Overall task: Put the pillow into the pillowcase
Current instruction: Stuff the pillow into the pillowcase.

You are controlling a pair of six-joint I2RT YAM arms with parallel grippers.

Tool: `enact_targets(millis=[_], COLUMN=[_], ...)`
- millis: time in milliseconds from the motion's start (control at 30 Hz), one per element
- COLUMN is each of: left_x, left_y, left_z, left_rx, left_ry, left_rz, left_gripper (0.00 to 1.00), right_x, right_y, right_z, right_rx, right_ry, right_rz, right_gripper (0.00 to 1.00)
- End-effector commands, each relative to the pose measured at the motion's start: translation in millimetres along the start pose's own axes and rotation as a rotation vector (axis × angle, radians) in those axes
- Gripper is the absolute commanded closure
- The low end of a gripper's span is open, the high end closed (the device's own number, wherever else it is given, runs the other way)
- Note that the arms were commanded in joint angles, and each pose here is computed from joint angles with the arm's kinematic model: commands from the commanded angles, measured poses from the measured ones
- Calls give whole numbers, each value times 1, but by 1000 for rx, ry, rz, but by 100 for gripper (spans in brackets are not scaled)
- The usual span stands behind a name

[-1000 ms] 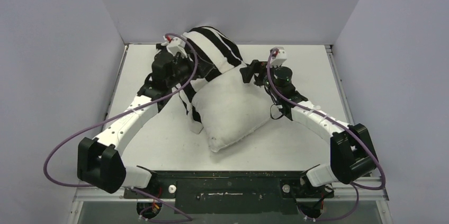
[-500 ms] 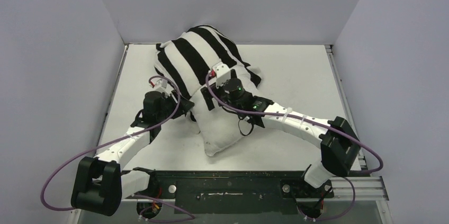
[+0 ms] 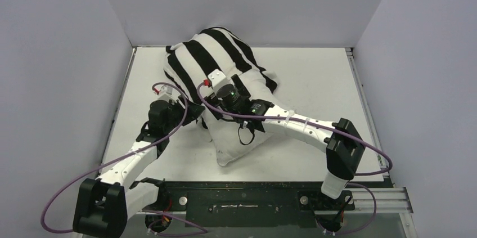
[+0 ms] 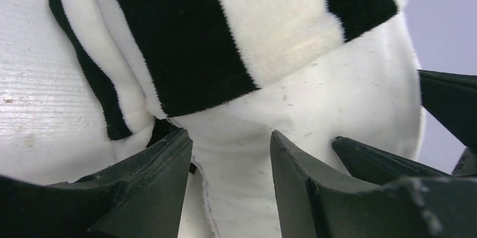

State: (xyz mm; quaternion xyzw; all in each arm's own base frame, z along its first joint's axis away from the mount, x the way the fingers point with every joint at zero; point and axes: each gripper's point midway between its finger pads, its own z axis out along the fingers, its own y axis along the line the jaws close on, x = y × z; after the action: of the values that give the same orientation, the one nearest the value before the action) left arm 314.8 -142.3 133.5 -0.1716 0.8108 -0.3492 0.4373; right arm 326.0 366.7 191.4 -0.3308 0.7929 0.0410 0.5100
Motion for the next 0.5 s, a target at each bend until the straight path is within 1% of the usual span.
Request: enact_targets(millis=[0, 67, 133, 233, 333, 400, 467], left_x=[-33, -41, -44, -48, -42, -37, -30], left_y=[-50, -66, -69, -53, -28, -17, -6], left_z=[-17, -24, -28, -26, -22, -19, -14], left_rx=[135, 181, 169, 88, 20, 12, -7], left_ry=[-63, -78, -77, -93, -122, -134, -117], left_rz=[13, 11, 23, 42, 18, -10, -18], left_gripper=[49, 49, 49, 49, 50, 50, 51], right_x=[-38, -35, -40, -52, -62, -65, -62], right_y=[-14, -22, -26, -17, -3, 3, 7], right_z=[-32, -33, -40, -48, -53, -54, -50], right_rx=[-39, -41, -49, -119, -187, -192, -190], right_ry=[-73, -58, -73, -98, -92, -86, -77], right_rz=[117, 150, 175, 192, 192, 184, 173], right_gripper=[0, 0, 0, 0, 0, 0, 0])
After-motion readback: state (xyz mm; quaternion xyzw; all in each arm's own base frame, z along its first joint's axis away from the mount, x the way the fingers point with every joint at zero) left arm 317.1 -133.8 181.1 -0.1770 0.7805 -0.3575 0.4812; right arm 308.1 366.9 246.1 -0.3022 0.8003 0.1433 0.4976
